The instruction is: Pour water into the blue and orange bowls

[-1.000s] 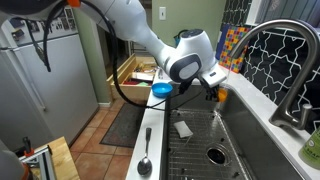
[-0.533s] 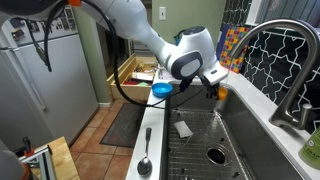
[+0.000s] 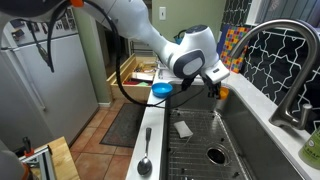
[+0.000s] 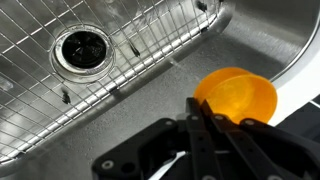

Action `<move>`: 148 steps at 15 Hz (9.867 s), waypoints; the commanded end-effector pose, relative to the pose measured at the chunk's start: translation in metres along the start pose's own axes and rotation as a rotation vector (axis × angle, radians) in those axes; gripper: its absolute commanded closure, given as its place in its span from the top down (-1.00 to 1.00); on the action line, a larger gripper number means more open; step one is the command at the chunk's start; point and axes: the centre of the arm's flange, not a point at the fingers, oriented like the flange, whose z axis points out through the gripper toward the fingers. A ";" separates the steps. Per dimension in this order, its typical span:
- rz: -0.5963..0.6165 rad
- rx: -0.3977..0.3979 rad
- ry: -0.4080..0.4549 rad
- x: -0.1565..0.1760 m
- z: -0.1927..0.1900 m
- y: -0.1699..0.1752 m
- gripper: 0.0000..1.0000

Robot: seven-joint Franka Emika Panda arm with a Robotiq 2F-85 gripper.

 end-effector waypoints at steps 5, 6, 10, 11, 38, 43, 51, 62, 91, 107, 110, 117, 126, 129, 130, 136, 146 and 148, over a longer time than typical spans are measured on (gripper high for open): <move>-0.012 -0.015 -0.022 0.003 0.006 -0.004 -0.98; -0.015 -0.018 -0.026 0.003 0.006 -0.004 -0.98; -0.014 -0.014 -0.024 0.004 0.005 -0.004 -0.98; -0.014 -0.013 -0.022 0.004 0.005 -0.004 -0.98; -0.899 -0.125 -0.539 -0.034 -0.097 0.098 -0.98; -0.883 -0.127 -0.520 -0.033 -0.089 0.087 -0.92; -1.098 -0.051 -0.602 -0.073 -0.092 0.107 -0.98; -1.371 0.081 -0.639 -0.110 -0.107 0.128 -0.98; -1.240 0.203 -0.451 -0.102 -0.113 0.091 1.00; -0.955 0.187 -0.474 -0.141 -0.031 0.030 -0.30; -0.940 0.179 -0.498 -0.135 -0.032 0.033 -0.74; -0.877 0.152 -0.377 -0.084 -0.056 0.054 -0.97; -0.685 0.107 -0.234 -0.013 -0.060 0.073 -0.89; -0.637 0.098 -0.184 -0.016 -0.054 0.066 -0.97; -0.563 0.102 -0.114 -0.014 -0.048 0.060 -0.97; -0.315 0.040 -0.019 -0.023 -0.024 0.047 -0.97; -0.151 0.014 -0.021 -0.015 -0.014 0.031 -0.97; -0.130 0.012 -0.011 -0.013 -0.013 0.028 -0.97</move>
